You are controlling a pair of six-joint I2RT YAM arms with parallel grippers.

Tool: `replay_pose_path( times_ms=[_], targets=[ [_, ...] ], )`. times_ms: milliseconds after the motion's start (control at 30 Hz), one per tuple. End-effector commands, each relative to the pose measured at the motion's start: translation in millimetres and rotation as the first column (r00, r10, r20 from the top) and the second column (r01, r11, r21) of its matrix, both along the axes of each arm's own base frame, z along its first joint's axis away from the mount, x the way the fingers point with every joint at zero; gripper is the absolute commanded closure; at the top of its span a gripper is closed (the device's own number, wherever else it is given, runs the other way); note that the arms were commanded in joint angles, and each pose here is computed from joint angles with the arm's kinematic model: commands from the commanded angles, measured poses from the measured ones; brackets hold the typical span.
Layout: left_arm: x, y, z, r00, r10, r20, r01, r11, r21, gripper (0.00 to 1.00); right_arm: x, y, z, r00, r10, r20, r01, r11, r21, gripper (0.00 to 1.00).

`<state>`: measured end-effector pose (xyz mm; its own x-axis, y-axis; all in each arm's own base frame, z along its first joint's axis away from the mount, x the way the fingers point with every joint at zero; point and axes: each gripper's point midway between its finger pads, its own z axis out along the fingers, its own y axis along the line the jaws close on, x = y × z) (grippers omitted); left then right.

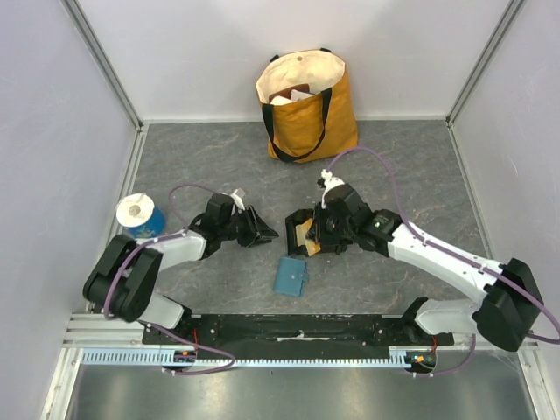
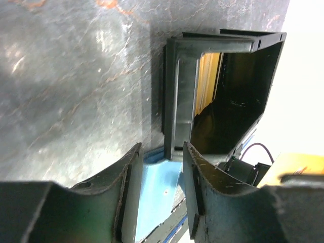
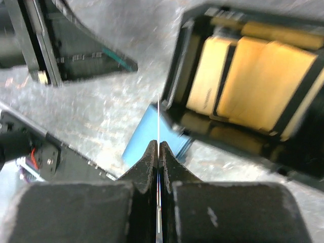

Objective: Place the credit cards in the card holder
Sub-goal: Pick up the credit card from the storage box, then open the card holder at the center of the board.

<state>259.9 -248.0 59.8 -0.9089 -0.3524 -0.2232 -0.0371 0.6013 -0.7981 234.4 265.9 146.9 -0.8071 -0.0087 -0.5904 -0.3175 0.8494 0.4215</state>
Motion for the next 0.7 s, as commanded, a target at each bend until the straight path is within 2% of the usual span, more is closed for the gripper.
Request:
replay_pose_path(
  times_ms=[0,133,233,400,567,667],
  targets=[
    [-18.1,29.8,-7.3,0.999,0.045,0.029,-0.049,0.990,0.135,0.56,-38.1,22.6,3.3,1.000,0.012,-0.023,-0.010,0.995,0.099,1.00],
    [-31.4,47.9,-5.2,0.994,0.080,0.070,-0.091,0.980,0.174,0.54,-59.3,33.1,-10.2,0.999,-0.034,-0.016,0.036,0.993,0.110,1.00],
    [-38.0,53.9,-4.0,0.992,0.083,0.095,-0.099,0.978,0.181,0.53,-78.9,49.8,-23.4,1.000,-0.012,-0.017,0.014,0.993,0.116,1.00],
    [-51.9,60.3,-11.4,0.994,0.061,0.094,-0.079,0.977,0.197,0.51,-82.2,39.3,-72.9,0.996,-0.080,-0.039,0.080,0.997,-0.013,1.00],
    [-57.1,61.5,-19.2,0.995,0.039,0.093,-0.058,0.976,0.210,0.51,-78.5,11.7,-96.1,0.986,-0.168,-0.025,0.164,0.981,-0.107,1.00],
    [-56.3,59.7,-16.2,0.994,0.023,0.111,-0.046,0.976,0.211,0.51,-81.9,-1.4,-100.4,0.983,-0.183,-0.020,0.179,0.977,-0.113,1.00]
  ],
)
